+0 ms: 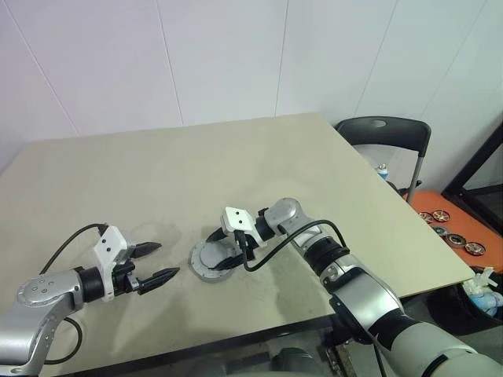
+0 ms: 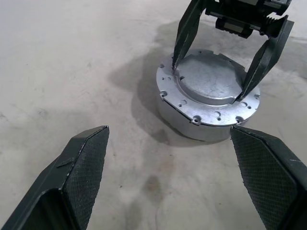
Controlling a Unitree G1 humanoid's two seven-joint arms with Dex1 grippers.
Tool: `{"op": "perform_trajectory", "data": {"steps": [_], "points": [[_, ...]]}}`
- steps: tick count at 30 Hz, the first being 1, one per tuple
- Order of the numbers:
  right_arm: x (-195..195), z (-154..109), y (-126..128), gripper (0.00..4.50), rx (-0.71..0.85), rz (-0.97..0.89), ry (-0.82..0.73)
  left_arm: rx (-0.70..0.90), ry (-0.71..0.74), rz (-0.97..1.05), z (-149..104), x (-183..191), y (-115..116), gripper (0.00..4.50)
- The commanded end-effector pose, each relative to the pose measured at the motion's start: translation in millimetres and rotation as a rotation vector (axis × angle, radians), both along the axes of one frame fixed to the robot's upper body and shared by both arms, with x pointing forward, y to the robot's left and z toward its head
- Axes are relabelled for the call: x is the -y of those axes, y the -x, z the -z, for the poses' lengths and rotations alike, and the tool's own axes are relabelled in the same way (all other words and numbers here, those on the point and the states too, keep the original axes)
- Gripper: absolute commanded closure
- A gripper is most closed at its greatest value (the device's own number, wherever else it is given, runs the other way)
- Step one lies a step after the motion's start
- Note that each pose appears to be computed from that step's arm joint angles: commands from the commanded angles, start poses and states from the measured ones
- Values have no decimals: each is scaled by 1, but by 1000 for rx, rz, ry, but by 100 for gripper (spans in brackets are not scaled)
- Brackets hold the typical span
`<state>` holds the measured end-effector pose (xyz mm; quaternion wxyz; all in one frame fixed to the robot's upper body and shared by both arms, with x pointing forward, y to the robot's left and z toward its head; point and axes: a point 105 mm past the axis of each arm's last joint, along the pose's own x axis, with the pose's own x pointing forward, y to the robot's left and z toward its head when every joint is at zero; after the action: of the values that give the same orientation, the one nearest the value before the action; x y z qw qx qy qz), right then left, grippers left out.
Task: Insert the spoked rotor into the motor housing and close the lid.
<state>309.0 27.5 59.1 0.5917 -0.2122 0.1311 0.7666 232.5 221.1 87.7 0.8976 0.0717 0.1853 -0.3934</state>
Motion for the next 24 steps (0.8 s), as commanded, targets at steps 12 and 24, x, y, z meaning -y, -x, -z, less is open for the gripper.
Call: {"op": "perform_trajectory", "data": {"steps": [12,24], "points": [[21,27,4,122,-41,18,147,82,30,-11,-7,18,-27,20],[19,27,2,122,-40,39,141,47,129,28,-13,44,-43,10]]}}
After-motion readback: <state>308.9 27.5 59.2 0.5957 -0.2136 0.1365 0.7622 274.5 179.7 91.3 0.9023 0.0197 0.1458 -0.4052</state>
